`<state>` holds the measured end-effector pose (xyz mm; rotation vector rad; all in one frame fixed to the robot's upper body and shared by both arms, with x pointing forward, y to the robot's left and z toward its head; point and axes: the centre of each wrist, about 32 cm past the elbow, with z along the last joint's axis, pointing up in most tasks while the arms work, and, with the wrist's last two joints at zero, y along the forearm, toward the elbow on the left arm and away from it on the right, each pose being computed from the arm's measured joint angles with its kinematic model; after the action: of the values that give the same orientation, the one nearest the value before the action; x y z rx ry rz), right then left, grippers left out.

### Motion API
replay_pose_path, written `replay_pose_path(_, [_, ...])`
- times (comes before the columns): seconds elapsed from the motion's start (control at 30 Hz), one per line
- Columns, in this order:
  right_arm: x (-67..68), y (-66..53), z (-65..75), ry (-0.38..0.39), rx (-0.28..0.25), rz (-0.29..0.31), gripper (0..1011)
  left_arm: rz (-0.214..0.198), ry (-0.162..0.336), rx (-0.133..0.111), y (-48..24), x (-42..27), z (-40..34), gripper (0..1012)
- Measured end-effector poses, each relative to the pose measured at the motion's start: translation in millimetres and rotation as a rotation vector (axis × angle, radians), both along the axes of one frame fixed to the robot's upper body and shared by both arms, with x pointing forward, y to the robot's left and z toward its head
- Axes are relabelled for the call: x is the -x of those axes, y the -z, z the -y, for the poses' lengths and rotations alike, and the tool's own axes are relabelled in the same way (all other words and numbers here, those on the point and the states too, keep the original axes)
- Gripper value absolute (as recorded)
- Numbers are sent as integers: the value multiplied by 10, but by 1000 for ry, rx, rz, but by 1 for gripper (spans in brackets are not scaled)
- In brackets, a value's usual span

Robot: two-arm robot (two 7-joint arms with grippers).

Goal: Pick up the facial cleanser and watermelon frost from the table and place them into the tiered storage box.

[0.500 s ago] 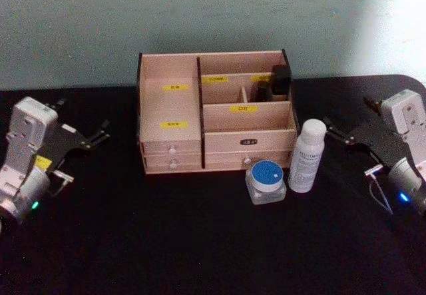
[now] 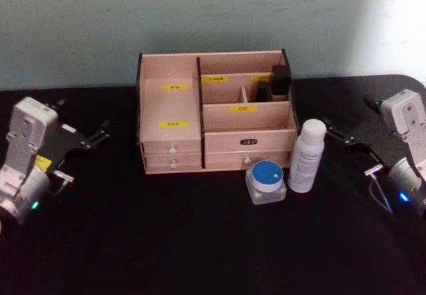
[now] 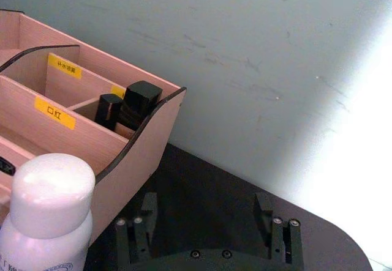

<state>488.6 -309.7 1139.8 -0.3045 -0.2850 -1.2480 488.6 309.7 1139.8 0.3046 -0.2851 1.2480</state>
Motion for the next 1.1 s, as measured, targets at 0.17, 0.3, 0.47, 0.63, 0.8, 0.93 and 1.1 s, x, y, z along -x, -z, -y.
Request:
replay_pose_path(0.17, [0, 0, 0, 0, 0, 0, 1002, 0, 0, 0, 0, 0, 0, 1001])
replay_pose_path(0.3, [0, 0, 0, 0, 0, 0, 1002, 0, 0, 0, 0, 0, 0, 1001])
replay_pose_path(0.47, [0, 0, 0, 0, 0, 0, 1002, 0, 0, 0, 0, 0, 0, 1001])
replay_pose_path(0.63, [0, 0, 0, 0, 0, 0, 1002, 0, 0, 0, 0, 0, 0, 1001])
replay_pose_path(0.8, [0, 0, 0, 0, 0, 0, 1002, 0, 0, 0, 0, 0, 0, 1001])
replay_pose_path(0.93, [0, 0, 0, 0, 0, 0, 1002, 0, 0, 0, 0, 0, 0, 1001])
replay_pose_path(1.1, [0, 0, 0, 0, 0, 0, 1002, 0, 0, 0, 0, 0, 0, 1001])
